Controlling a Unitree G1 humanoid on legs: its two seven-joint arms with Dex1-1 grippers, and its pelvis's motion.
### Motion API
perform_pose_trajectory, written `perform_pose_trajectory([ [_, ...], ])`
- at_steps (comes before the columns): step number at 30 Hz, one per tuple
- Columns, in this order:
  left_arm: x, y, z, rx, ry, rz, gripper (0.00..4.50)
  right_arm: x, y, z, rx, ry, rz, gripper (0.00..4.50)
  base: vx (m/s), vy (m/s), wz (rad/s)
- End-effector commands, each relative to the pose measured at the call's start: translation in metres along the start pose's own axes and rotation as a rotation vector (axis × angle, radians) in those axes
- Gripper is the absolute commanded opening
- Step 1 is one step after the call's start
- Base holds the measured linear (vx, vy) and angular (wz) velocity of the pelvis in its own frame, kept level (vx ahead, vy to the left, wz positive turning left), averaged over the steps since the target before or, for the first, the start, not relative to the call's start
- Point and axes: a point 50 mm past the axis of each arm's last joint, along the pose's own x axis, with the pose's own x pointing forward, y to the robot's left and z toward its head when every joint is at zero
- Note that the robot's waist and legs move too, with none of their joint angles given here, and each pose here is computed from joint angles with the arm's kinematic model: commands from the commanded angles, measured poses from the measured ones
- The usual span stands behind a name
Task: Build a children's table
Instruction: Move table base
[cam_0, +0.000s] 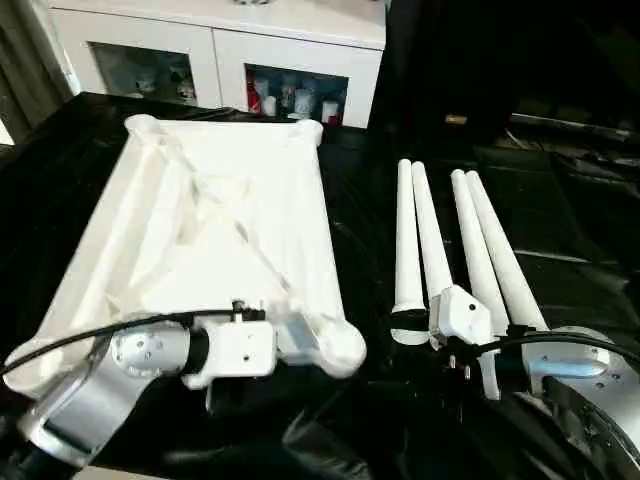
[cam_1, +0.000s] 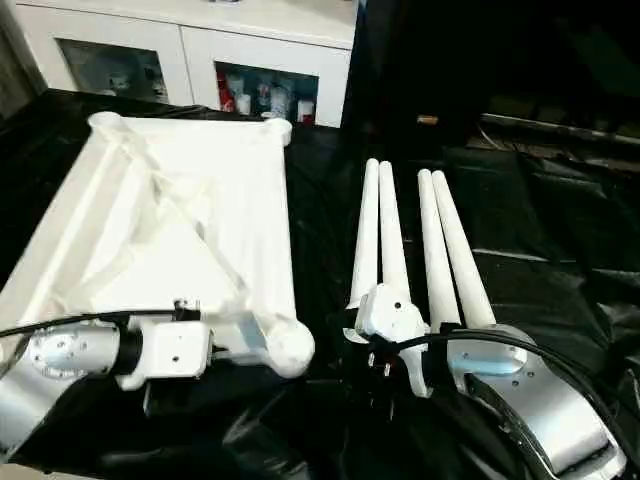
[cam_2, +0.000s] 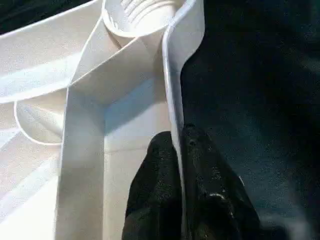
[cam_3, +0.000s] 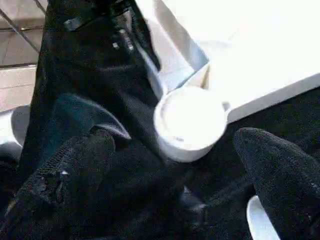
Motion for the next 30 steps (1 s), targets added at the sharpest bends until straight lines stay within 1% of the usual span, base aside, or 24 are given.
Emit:
perform_pose_trajectory([
  [1,-0.02,0.026,0.006,0.111,0.062,0.183,0.04,-0.001,-0.002,0.001,-0.013,0.005,-0.016,4.5,0.0,0.0,0.0],
  [2,-0.023,0.028,0.007,0.124,0.084,0.2,0.04,0.0,-0.002,0.001,-0.012,0.004,-0.017,4.5,0.0,0.0,0.0],
  [5,-0.027,0.031,0.008,0.141,0.103,0.232,0.04,0.0,-0.002,0.001,-0.011,0.003,-0.018,4.5,0.0,0.0,0.0],
  [9,-0.028,0.031,0.005,0.164,0.145,0.261,0.04,0.001,-0.002,0.003,-0.01,-0.001,-0.018,4.5,0.0,0.0,0.0],
  [12,-0.028,0.031,0.003,0.152,0.158,0.265,0.04,0.001,-0.002,0.004,-0.01,-0.001,-0.017,4.5,0.0,0.0,0.0],
  [19,-0.021,0.027,0.0,0.139,0.116,0.243,0.04,0.002,-0.001,0.006,-0.013,-0.002,-0.017,4.5,0.0,0.0,0.0],
  [22,-0.02,0.025,-0.004,0.11,0.095,0.219,0.04,0.003,-0.001,0.007,-0.015,-0.002,-0.017,4.5,0.0,0.0,0.0],
  [25,-0.025,0.024,-0.009,0.055,0.084,0.194,0.04,0.002,-0.001,0.008,-0.014,-0.003,-0.019,4.5,0.0,0.0,0.0],
  [26,-0.031,0.02,-0.009,-0.004,0.069,0.145,0.34,0.002,0.0,0.008,-0.012,-0.004,-0.019,4.5,0.0,0.0,0.0],
  [27,-0.031,0.02,-0.009,-0.01,0.067,0.14,0.53,0.001,0.0,0.008,-0.011,-0.004,-0.019,4.5,0.0,0.0,0.0],
  [28,-0.034,0.018,-0.009,-0.03,0.062,0.123,0.67,0.001,0.0,0.008,-0.01,-0.004,-0.019,4.5,0.0,0.0,0.0],
  [29,-0.037,0.016,-0.008,-0.043,0.051,0.107,0.67,0.002,0.0,0.008,-0.009,-0.005,-0.019,4.5,0.0,0.0,0.0],
  [30,-0.044,0.011,-0.004,-0.078,0.024,0.072,0.83,0.002,0.001,0.008,-0.004,-0.01,-0.019,4.5,0.0,0.0,0.0],
])
